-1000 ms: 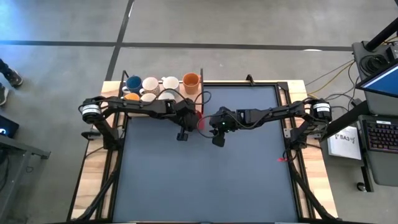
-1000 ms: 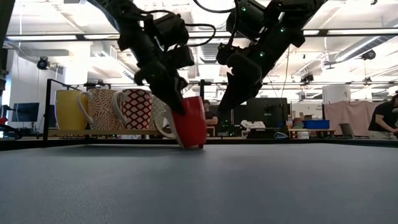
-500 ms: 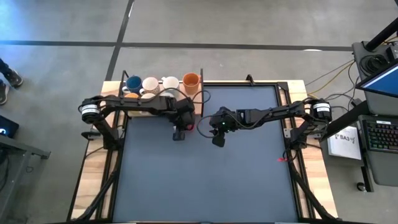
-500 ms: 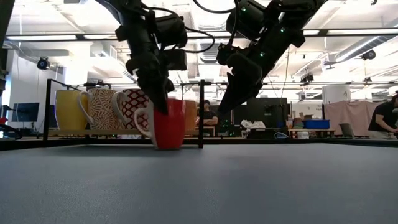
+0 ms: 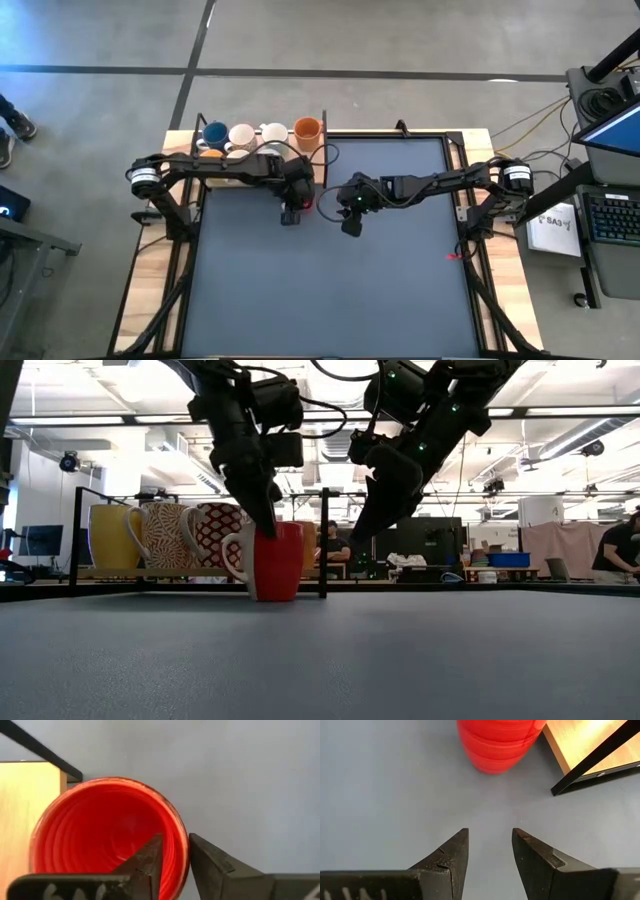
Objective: Place coffee mugs
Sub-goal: Put the orange mug on the shelf
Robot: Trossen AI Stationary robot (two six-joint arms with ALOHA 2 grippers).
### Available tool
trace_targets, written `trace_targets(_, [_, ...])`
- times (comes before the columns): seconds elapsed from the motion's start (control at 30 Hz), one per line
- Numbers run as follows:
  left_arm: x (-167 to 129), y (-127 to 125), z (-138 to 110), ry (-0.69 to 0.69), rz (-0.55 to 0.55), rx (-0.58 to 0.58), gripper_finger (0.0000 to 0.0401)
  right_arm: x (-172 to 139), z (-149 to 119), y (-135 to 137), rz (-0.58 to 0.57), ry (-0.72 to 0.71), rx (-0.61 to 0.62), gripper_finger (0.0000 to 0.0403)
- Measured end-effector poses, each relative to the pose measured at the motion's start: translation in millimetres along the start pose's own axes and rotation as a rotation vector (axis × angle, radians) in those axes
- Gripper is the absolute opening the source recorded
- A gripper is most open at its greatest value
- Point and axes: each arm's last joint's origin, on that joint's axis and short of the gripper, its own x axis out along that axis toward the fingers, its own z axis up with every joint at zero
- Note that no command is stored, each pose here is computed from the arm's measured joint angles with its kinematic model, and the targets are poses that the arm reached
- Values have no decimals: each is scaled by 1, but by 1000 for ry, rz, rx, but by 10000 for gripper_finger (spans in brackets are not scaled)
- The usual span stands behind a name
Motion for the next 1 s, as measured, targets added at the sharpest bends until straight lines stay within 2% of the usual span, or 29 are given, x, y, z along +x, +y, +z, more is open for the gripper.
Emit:
trace_targets(0.27, [-10, -2, -2, 89, -17, -10, 88, 0, 0, 0, -1, 3, -3, 141])
trace_targets(0.5, [2, 0, -3, 78, -14, 15, 87, 0, 0, 0, -1, 2, -8, 141])
trace_targets(0.6, [6, 0, -3, 88, -17, 18, 70, 0, 0, 0, -1, 4, -4, 141])
trace_targets(0.73, [4, 1, 0, 79, -11, 19, 15, 0, 0, 0, -1, 4, -2, 141])
trace_targets(1.0, [-24, 1, 20, 45, -6, 47, 7, 0, 0, 0, -1, 4, -8, 141])
